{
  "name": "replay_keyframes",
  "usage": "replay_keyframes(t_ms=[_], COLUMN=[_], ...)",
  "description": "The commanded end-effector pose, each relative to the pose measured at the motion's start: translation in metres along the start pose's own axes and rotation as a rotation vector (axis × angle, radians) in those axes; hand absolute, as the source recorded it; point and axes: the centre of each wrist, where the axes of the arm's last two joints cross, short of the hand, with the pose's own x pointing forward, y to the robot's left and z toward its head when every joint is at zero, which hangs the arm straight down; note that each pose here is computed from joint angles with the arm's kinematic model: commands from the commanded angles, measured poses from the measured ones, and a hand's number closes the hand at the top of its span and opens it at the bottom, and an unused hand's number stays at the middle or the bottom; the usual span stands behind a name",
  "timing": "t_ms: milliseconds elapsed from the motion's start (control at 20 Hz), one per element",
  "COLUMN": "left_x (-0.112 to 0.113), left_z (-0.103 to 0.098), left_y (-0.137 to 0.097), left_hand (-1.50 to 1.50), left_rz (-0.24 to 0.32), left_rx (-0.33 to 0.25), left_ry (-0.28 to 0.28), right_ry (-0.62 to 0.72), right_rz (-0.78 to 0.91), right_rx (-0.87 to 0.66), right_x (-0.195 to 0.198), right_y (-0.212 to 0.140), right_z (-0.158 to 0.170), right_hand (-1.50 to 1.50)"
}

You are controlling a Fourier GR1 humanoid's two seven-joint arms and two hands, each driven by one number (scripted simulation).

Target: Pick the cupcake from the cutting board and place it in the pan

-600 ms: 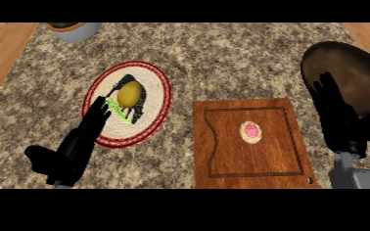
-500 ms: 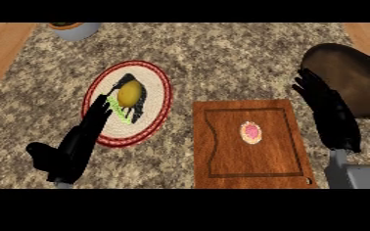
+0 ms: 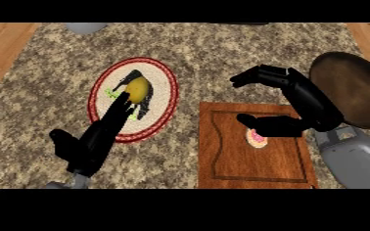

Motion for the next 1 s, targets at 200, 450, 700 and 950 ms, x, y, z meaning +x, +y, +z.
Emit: replay_keyframes(t_ms=[200, 450, 700, 950], left_x=[0.006, 0.007, 0.002, -0.004], left_z=[-0.016, -0.023, -0.021, -0.017], left_y=[0.005, 0.007, 0.01, 0.004], left_hand=[0.0, 0.0, 0.0, 0.0], left_rz=[0.042, 0.045, 0.056, 0.048], left_rx=[0.018, 0.019, 0.035, 0.035], left_ry=[0.03, 0.041, 0.046, 0.037], right_ry=[-0.197, -0.027, 0.104, 0.247], right_rz=[0.311, 0.73, 1.061, 1.22], right_rx=[0.361, 0.605, 0.762, 0.979], right_x=[-0.001, 0.018, 0.044, 0.063], right_y=[0.021, 0.028, 0.056, 0.11], right_z=[-0.017, -0.022, -0.025, -0.007], right_hand=[-1.5, -1.5, -1.5, -1.5])
